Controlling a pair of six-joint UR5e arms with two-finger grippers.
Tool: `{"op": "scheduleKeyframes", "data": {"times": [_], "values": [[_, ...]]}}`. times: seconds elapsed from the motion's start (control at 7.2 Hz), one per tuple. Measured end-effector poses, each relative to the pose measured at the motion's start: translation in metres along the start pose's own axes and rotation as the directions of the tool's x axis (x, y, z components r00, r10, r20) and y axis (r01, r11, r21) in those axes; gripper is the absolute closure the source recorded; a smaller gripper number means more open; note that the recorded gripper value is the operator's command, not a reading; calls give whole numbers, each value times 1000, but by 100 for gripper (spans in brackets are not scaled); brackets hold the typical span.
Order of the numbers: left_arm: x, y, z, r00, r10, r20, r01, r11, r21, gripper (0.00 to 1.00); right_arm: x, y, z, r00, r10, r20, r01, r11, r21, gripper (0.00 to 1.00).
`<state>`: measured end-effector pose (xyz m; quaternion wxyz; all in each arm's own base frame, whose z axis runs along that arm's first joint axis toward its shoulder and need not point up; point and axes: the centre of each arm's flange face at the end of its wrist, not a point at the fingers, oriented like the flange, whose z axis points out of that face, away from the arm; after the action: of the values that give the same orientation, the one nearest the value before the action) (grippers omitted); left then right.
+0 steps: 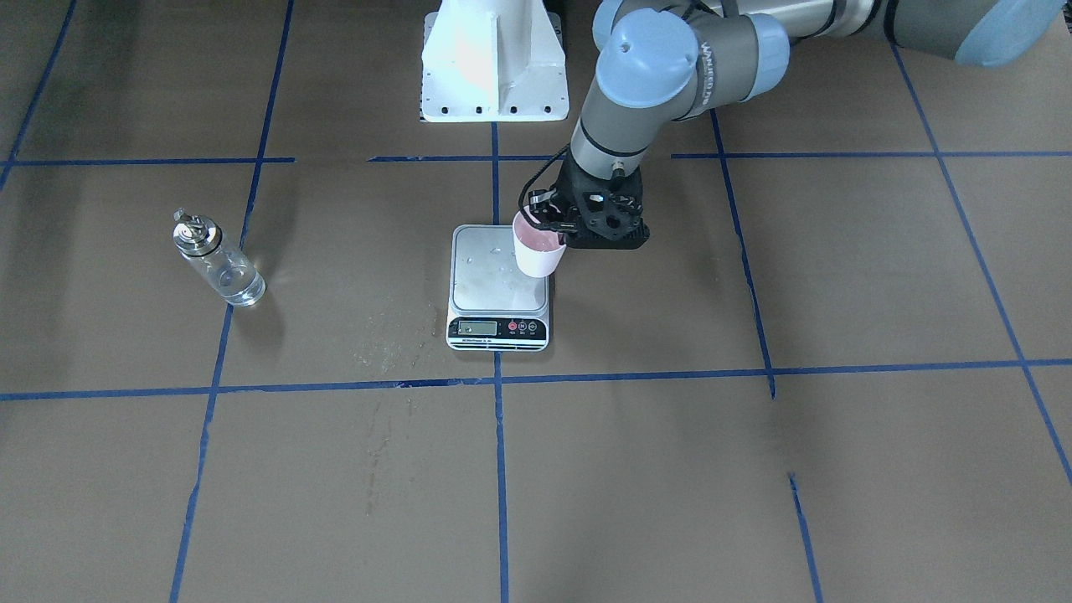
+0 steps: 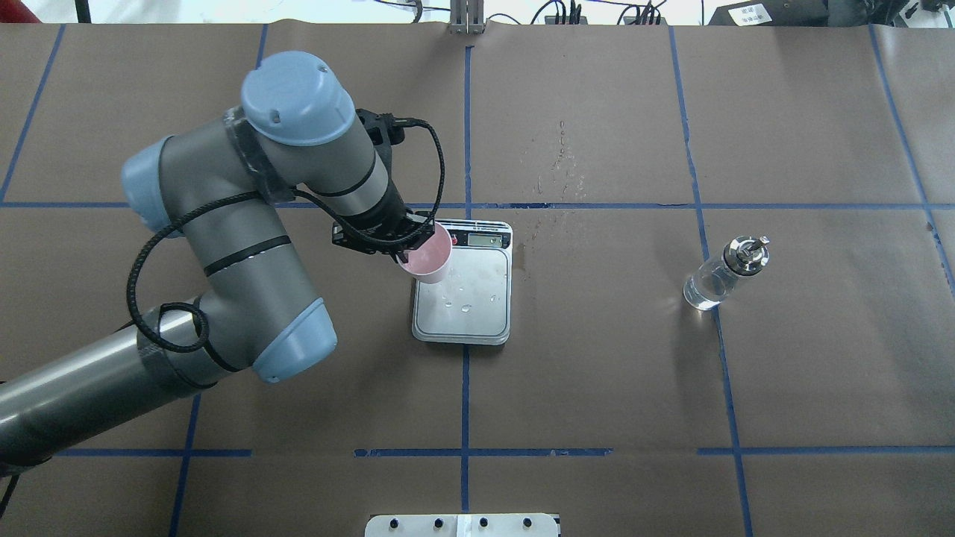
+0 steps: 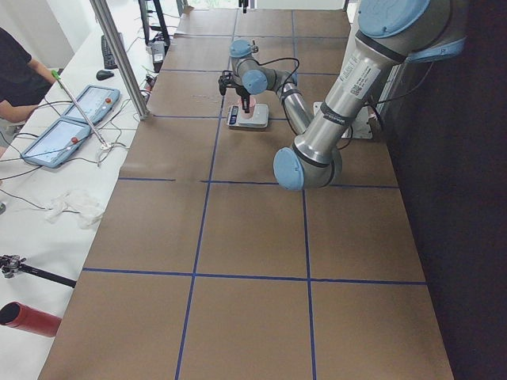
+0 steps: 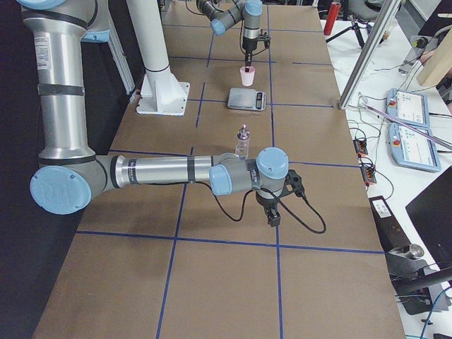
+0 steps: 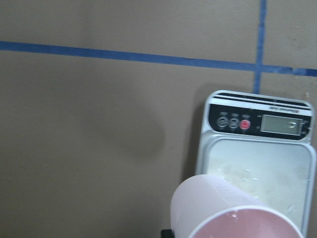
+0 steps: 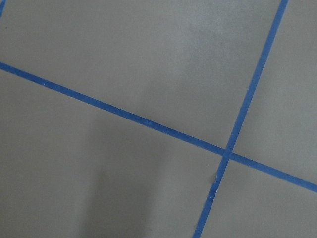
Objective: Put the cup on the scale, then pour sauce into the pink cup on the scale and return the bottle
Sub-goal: 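Lift the pink cup with the left gripper and lower it onto the scale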
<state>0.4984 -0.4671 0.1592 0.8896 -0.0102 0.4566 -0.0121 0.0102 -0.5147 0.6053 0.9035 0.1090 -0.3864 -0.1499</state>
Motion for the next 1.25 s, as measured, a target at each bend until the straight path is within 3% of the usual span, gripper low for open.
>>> {"op": "scheduleKeyframes", "data": {"times": [0.42,0.97,1.11,1.25], "values": [[23,5,25,1000,27,9,-28,999,35,100,-4,-1,0,1000,-6,17,6,1000,5,0],[29,13,42,999,45,5,-45,999,30,100,-8,-3,0,999,-16,45,15,1000,14,0],[30,15,43,999,47,4,-47,999,28,98,-9,-3,0,999,-17,46,16,1000,14,0],[30,15,43,999,47,4,-47,999,27,85,-9,-4,1,999,-17,47,17,1000,13,0]]}}
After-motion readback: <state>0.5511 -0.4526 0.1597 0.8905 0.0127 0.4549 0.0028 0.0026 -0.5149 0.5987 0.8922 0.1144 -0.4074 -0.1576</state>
